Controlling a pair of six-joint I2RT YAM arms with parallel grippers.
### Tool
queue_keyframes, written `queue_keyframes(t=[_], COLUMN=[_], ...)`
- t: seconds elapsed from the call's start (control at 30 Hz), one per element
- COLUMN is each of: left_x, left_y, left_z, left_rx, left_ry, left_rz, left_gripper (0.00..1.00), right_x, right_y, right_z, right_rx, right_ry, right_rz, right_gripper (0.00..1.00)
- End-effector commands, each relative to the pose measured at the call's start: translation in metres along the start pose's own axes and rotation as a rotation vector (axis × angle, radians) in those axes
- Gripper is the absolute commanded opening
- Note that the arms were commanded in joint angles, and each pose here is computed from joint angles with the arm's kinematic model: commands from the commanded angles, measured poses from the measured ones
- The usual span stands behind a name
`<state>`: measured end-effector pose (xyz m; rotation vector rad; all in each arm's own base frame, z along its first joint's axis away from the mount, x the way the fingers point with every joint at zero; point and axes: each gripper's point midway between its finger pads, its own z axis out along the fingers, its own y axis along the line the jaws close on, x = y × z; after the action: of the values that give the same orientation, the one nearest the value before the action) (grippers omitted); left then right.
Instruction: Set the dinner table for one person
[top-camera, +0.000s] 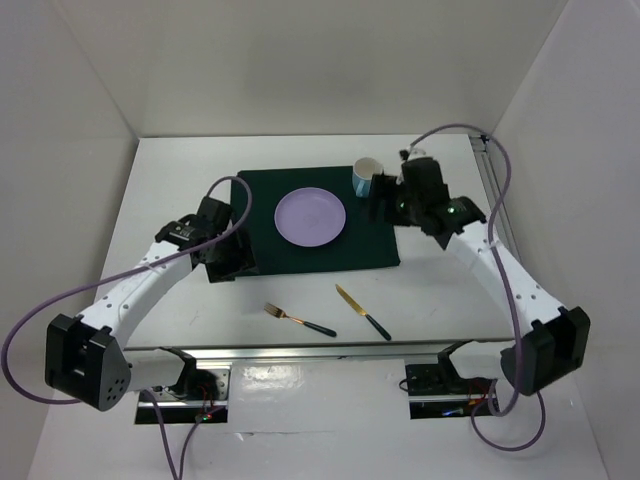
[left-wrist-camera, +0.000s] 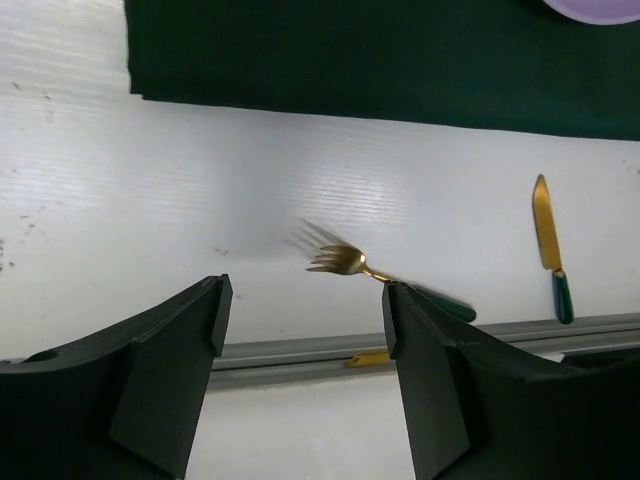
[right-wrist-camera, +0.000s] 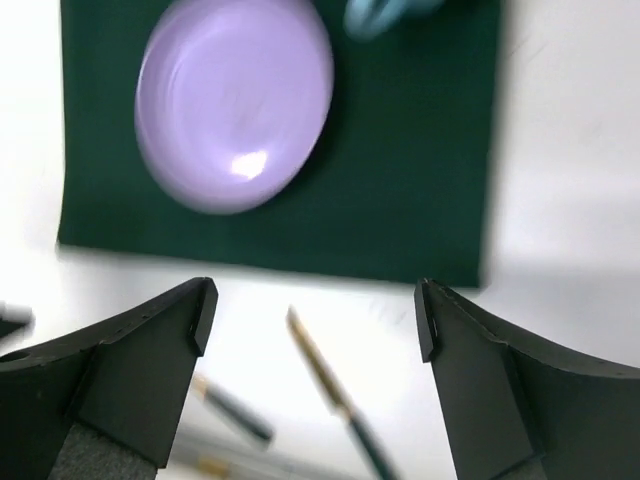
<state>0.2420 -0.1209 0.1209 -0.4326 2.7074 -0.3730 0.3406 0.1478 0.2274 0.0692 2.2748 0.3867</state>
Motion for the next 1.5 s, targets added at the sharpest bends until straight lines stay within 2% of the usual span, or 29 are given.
queue_keyframes(t=[0.0,0.07,0.13,0.23,0.3,0.43,0.5,0.67,0.8,0.9,1.03,1.17,1.2,1.33,1.43,1.47], left_x=[-0.013,-0.016,-0.023,-0.029,-0.028,-0.029,-0.029,-0.028,-0.030,-0.032,-0.032,-0.035,-0.035,-0.036,-0.040,-0.040], left_y=[-0.030,-0.034,-0.038,-0.038,-0.041,-0.049,-0.048,-0.044,-0.043,-0.046,-0.048,-0.047,-0.047,-0.048,-0.050,-0.050], left_z=[-0.014,-0.019,-0.027,-0.035,-0.041,-0.046,-0.043,-0.042,-0.031,-0.024,-0.021,-0.019,-0.018,-0.018,-0.017,-0.017], left_rx=[0.106,0.108,0.099,0.088,0.107,0.142,0.136,0.108,0.090,0.084,0.074,0.066,0.066,0.065,0.069,0.069], left_ry=[-0.070,-0.083,-0.116,-0.133,-0.147,-0.162,-0.156,-0.146,-0.143,-0.118,-0.115,-0.122,-0.122,-0.121,-0.129,-0.129], left_rz=[-0.067,-0.059,-0.050,-0.051,-0.043,-0.035,-0.035,-0.017,0.001,0.011,0.038,0.048,0.057,0.057,0.078,0.078], left_gripper=[0.79,0.79,0.79,0.79,0.79,0.79,0.79,0.79,0.78,0.78,0.78,0.78,0.78,0.78,0.76,0.76], right_x=[0.088,0.133,0.174,0.214,0.228,0.255,0.261,0.270,0.280,0.294,0.296,0.298,0.299,0.301,0.299,0.298], right_y=[0.007,0.008,0.008,0.003,0.001,-0.011,-0.005,-0.004,-0.018,-0.030,-0.026,-0.026,-0.023,-0.021,-0.020,-0.020], right_z=[0.004,-0.004,-0.011,-0.020,-0.024,-0.027,-0.023,-0.015,-0.006,0.000,0.010,0.012,0.013,0.012,0.011,0.011], right_rx=[0.030,0.064,0.079,0.109,0.135,0.208,0.165,0.134,0.243,0.317,0.336,0.345,0.341,0.342,0.338,0.334], right_ry=[0.234,0.324,0.405,0.506,0.544,0.617,0.618,0.626,0.594,0.620,0.615,0.621,0.624,0.631,0.632,0.634], right_rz=[0.025,0.024,0.051,0.108,0.150,0.132,0.122,0.110,0.004,-0.050,-0.070,-0.095,-0.105,-0.117,-0.127,-0.137], right_gripper=[0.91,0.86,0.86,0.84,0.80,0.80,0.85,0.86,0.86,0.80,0.78,0.64,0.53,0.33,0.23,0.17])
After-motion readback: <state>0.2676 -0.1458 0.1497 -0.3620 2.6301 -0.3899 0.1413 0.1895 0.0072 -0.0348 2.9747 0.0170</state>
